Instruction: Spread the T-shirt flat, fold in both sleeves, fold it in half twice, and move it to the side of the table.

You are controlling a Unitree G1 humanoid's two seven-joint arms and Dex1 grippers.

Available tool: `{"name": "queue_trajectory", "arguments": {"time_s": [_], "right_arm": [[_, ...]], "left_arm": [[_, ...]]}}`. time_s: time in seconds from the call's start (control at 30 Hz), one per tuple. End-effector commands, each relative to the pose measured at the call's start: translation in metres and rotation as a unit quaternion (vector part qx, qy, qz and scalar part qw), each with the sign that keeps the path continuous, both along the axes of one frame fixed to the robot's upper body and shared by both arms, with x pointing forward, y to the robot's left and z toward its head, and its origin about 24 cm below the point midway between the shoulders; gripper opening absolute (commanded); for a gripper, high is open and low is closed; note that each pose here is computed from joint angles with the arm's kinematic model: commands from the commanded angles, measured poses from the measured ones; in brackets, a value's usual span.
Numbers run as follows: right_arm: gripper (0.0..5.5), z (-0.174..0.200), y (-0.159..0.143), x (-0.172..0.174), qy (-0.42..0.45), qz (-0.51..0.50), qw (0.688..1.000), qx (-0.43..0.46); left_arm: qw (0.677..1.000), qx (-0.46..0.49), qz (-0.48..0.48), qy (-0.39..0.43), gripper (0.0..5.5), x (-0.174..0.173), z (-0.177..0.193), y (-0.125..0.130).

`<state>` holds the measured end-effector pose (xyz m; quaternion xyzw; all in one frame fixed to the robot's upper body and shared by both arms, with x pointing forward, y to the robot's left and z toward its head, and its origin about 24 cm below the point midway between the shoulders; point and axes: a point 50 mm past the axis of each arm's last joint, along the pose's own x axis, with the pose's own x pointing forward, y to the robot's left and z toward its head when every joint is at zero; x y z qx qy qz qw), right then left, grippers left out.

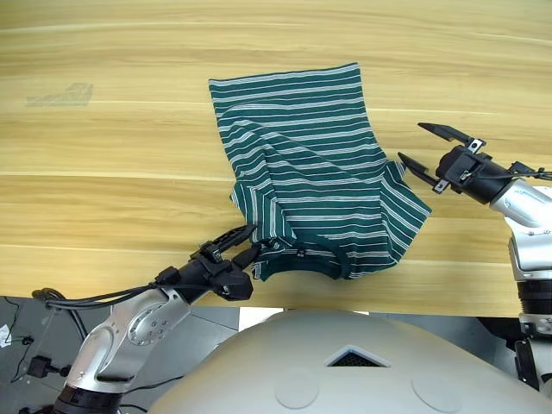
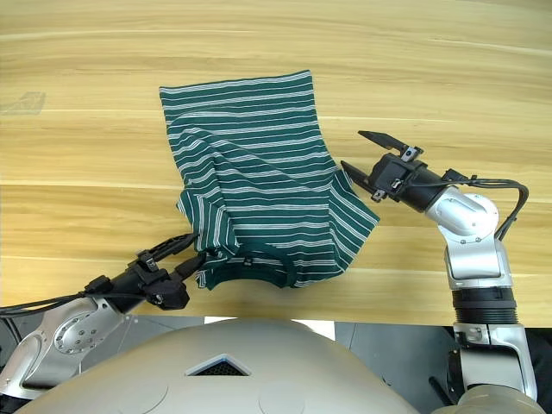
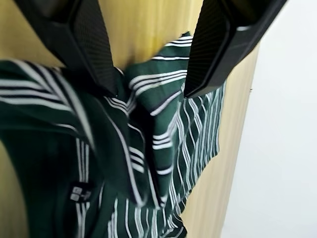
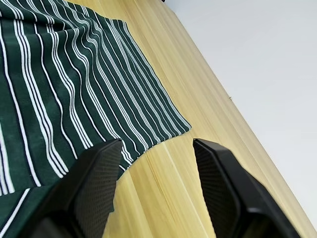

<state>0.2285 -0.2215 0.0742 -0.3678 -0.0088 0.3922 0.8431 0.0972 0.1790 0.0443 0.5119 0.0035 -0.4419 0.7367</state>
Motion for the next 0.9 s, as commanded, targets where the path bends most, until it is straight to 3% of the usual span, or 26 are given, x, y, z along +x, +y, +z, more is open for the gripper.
{"name": "queue_trajectory", "arguments": {"time_s": [0.03,0.53,0.7,0.9], "right_arm": [[2.65,0.0,0.001,-0.001,-0.002,0.002,1.0,0.005],[2.65,-0.005,0.002,-0.004,0.003,0.004,1.0,0.002],[2.65,-0.006,0.003,-0.003,0.003,0.005,1.0,0.001],[2.65,-0.006,0.004,-0.002,0.003,0.004,1.0,0.004]], "left_arm": [[1.0,0.017,-0.007,-0.004,2.35,0.002,-0.005,0.002],[1.0,0.017,-0.006,-0.024,0.16,0.008,-0.004,0.002],[0.999,0.023,-0.003,-0.035,0.03,0.012,0.001,0.007],[0.99,0.075,0.04,-0.11,0.03,0.037,0.03,0.048]]}}
